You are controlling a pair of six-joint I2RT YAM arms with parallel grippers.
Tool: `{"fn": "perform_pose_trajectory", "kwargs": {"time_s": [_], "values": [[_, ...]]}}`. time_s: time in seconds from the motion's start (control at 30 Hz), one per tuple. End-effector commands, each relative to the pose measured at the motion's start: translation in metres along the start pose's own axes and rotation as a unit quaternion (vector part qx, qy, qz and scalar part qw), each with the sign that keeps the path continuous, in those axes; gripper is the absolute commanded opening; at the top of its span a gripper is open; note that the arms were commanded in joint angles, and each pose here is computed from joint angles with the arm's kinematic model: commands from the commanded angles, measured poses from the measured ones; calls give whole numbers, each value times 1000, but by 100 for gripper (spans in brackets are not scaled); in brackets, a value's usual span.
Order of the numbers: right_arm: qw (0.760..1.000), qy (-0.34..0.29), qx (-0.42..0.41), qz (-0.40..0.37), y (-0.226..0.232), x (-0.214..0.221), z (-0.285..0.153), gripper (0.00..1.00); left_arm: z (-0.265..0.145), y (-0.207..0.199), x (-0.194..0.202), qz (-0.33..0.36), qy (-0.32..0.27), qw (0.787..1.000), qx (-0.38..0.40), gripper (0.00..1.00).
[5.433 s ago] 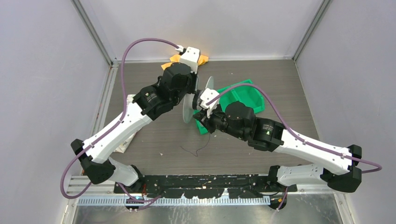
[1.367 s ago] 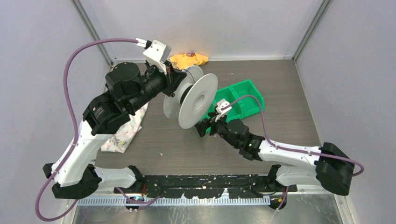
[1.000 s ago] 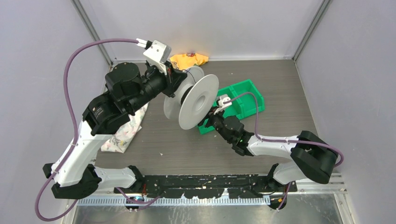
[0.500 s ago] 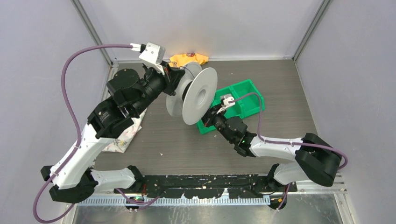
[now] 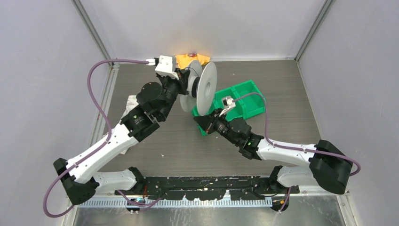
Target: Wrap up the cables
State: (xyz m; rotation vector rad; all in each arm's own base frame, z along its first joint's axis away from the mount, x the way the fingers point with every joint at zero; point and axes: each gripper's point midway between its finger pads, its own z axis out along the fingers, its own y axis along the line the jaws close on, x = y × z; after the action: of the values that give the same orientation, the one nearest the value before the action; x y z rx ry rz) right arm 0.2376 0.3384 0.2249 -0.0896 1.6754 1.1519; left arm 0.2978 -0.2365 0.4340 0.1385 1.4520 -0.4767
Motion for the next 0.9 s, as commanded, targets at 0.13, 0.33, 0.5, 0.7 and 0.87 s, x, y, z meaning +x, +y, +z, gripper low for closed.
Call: {"fn": "perform_pose_trajectory", "kwargs": {"time_s": [0.13, 0.33, 0.5, 0.7, 0.87], "values": [[999, 4, -2, -41, 15, -23, -18, 74, -2, 1, -86, -54, -109, 992, -16, 1], [975, 55, 35, -213, -10, -31, -68, 78, -15, 2, -116, -42, -120, 992, -6, 1], [929, 86, 26, -359, -21, -39, -99, 78, -19, -2, -132, -39, -123, 992, 6, 0], [884, 24, 26, -467, -23, -60, -89, 78, -18, -6, -132, -34, -107, 994, 13, 0], [827, 11, 9, -561, -11, -47, -58, 78, -20, -4, -130, -30, -99, 995, 10, 0]]}}
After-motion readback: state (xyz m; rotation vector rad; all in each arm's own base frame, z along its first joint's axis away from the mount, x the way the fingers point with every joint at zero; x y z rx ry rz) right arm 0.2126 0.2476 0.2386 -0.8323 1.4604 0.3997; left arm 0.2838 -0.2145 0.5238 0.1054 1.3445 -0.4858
